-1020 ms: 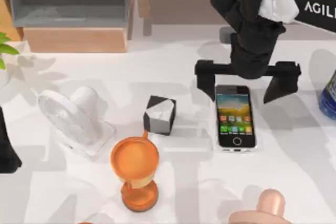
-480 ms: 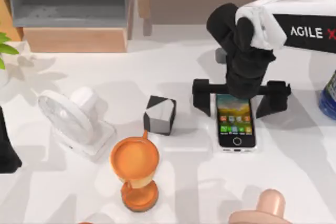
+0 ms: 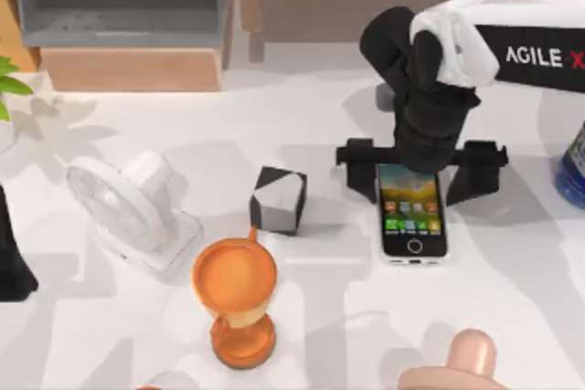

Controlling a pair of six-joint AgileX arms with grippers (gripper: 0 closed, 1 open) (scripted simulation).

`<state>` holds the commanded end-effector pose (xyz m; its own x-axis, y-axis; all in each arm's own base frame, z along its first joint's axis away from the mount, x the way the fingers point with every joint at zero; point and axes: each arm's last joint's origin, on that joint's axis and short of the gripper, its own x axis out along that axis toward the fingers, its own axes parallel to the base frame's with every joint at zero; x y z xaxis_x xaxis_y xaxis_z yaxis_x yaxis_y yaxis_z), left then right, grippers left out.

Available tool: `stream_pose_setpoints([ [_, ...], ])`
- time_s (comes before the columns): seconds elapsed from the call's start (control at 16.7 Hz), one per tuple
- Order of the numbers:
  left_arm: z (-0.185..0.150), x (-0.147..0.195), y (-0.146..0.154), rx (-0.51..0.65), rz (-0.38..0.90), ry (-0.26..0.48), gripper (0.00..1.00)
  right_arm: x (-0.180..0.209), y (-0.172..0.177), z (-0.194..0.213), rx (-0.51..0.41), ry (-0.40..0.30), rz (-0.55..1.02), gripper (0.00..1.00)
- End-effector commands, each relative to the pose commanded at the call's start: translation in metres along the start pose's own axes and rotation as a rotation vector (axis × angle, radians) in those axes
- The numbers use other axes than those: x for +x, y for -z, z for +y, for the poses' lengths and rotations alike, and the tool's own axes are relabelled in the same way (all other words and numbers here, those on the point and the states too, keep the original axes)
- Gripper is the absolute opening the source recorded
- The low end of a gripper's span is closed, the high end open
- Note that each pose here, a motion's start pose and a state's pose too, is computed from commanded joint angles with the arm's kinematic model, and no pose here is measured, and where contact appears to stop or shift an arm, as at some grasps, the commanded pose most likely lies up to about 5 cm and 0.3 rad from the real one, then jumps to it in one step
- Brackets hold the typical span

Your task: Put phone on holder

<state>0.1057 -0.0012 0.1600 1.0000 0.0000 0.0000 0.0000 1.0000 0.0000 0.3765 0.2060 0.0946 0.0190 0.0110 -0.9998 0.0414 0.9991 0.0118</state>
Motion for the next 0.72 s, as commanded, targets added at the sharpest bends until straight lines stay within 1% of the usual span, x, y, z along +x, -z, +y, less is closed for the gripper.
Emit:
stream_pose_setpoints([
  [0.48, 0.0, 0.0, 0.0, 0.0, 0.0, 0.0, 1.0, 0.0, 0.0, 0.0, 0.0, 0.0, 0.0, 0.02],
  [0.54, 0.0, 0.0, 0.0, 0.0, 0.0, 0.0, 1.0, 0.0, 0.0, 0.0, 0.0, 0.0, 0.0, 0.0],
  [0.72, 0.0, 0.0, 0.0, 0.0, 0.0, 0.0, 1.0, 0.0, 0.0, 0.0, 0.0, 0.0, 0.0, 0.0],
])
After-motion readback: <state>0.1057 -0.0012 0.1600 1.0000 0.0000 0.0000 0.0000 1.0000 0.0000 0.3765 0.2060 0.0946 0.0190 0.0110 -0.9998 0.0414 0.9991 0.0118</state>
